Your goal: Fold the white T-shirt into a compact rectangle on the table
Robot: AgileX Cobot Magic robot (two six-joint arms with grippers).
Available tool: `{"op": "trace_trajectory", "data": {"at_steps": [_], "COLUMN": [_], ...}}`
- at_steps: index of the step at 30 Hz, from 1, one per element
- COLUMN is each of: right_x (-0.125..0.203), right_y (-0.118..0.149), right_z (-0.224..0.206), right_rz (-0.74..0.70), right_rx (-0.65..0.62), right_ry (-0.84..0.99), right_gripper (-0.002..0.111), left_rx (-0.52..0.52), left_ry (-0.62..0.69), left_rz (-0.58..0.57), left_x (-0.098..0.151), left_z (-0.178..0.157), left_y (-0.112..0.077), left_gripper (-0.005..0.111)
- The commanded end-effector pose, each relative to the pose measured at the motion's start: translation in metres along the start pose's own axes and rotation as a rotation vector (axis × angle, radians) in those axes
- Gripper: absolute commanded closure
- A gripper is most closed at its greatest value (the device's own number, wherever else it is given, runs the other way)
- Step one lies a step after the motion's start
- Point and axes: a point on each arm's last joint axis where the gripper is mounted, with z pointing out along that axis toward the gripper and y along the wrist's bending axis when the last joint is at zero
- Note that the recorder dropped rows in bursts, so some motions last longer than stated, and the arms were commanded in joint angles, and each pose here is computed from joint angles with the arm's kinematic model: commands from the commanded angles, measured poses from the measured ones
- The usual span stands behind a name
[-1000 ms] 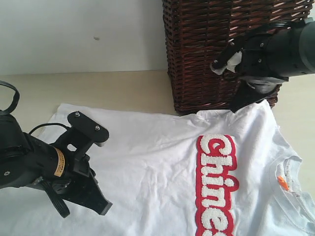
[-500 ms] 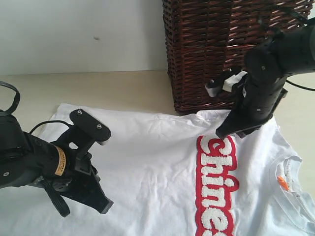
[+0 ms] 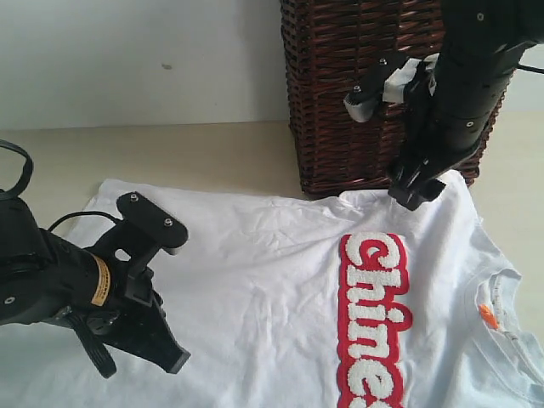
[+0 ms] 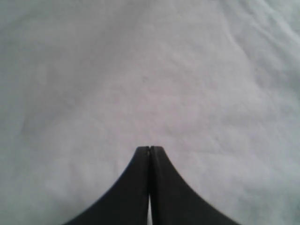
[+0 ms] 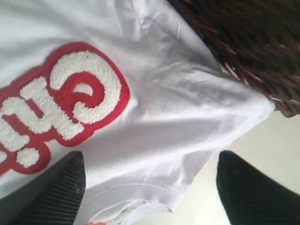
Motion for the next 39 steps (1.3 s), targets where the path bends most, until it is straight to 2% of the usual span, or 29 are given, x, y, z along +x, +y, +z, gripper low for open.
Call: {"op": "trace_trajectory", "data": {"at_steps": [1,3,4,7,10,13,17,25,32,35,39], "right_x": [-0.001,0.004,0.005,0.006,0.032,0.061,0.086,0.120,0.116,0.121,0.127], "right_y": [0.007,0.011,0.010,0.007,0.017,0.018,0.026,0.011,0.009,0.013,0.013], "right_z": [-0.004,0.000,0.000,0.002,0.013,0.030,0.046,0.074,0.091,0.105,0.120], "right_rz": [-0.082,-0.239,-0.259,-0.301,-0.542,-0.598,-0.692,-0.532,-0.480,-0.507,-0.523], "right_rx": [-0.046,-0.082,-0.073,-0.035,-0.157,-0.256,-0.439,-0.408,-0.299,-0.352,-0.356], "right_ry": [0.013,0.047,0.052,0.064,0.240,0.340,0.312,0.241,0.105,0.154,0.229], "right_gripper": [0.035,0.034,0.031,0.003,0.003,0.003,0.003,0.003,0.003,0.003,0.003], "left_rx": [0.000,0.000,0.000,-0.001,-0.001,-0.002,-0.003,-0.004,-0.002,-0.001,-0.001], "left_ry": [0.003,0.003,0.003,0.005,0.007,0.011,0.010,0.010,0.004,0.003,0.003], "left_rz": [-0.011,-0.011,-0.011,-0.011,-0.011,-0.011,-0.004,-0.003,0.004,0.015,0.015], "left_x": [0.001,0.001,0.001,0.001,0.001,0.001,0.001,0.001,0.001,0.001,0.001], "left_z": [-0.002,-0.002,-0.002,-0.002,-0.002,-0.002,-0.002,-0.002,-0.002,-0.002,-0.002], "left_y": [0.000,0.000,0.000,0.000,0.000,0.000,0.000,0.000,0.000,0.000,0.000], "left_gripper": [0.107,0.107,0.107,0.107,0.107,0.107,0.107,0.107,0.107,0.107,0.107]}}
